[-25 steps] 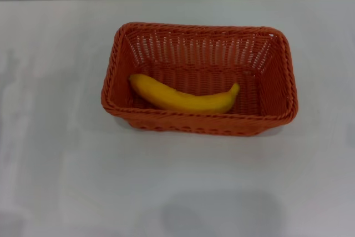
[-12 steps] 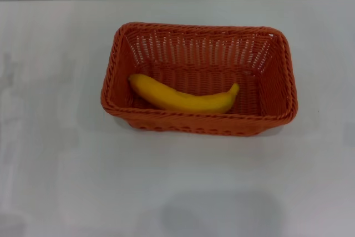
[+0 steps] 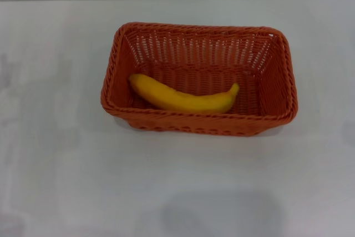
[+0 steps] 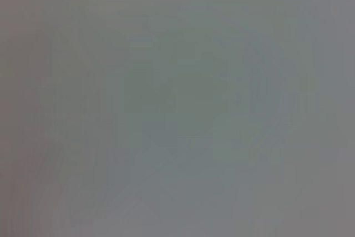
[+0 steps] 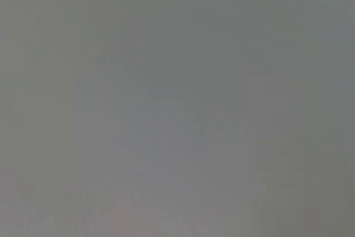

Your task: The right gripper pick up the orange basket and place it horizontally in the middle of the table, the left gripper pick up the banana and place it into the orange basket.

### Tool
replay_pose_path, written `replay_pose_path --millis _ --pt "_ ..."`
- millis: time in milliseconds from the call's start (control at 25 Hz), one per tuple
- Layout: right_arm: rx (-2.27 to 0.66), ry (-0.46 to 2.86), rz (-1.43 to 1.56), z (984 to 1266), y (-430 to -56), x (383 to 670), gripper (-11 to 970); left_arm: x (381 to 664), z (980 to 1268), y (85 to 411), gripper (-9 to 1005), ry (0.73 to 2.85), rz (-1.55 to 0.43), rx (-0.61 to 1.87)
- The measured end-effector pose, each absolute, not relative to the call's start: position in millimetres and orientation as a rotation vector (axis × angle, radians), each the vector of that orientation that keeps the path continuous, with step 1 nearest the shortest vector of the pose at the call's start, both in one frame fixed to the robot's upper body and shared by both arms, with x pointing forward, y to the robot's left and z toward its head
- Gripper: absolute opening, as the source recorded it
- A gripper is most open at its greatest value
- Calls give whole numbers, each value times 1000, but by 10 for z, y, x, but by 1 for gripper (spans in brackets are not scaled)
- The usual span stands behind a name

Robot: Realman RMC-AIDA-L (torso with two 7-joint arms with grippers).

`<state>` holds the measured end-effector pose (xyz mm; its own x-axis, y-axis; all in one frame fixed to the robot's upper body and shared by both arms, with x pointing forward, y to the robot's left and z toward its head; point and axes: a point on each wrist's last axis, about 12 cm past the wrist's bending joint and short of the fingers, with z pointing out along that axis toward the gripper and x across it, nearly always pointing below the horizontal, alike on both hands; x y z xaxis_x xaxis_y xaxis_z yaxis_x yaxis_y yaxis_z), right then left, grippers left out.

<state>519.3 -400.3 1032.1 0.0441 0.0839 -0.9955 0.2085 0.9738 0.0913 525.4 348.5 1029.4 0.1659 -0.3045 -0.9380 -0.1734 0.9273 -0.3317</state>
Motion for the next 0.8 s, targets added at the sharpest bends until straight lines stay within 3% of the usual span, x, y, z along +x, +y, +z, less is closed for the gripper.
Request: replay_pose_path --millis 800 --pt "223 1513 -76 10370 -3937 5296 872 5226 10268 3511 880 1406 -89 -469"
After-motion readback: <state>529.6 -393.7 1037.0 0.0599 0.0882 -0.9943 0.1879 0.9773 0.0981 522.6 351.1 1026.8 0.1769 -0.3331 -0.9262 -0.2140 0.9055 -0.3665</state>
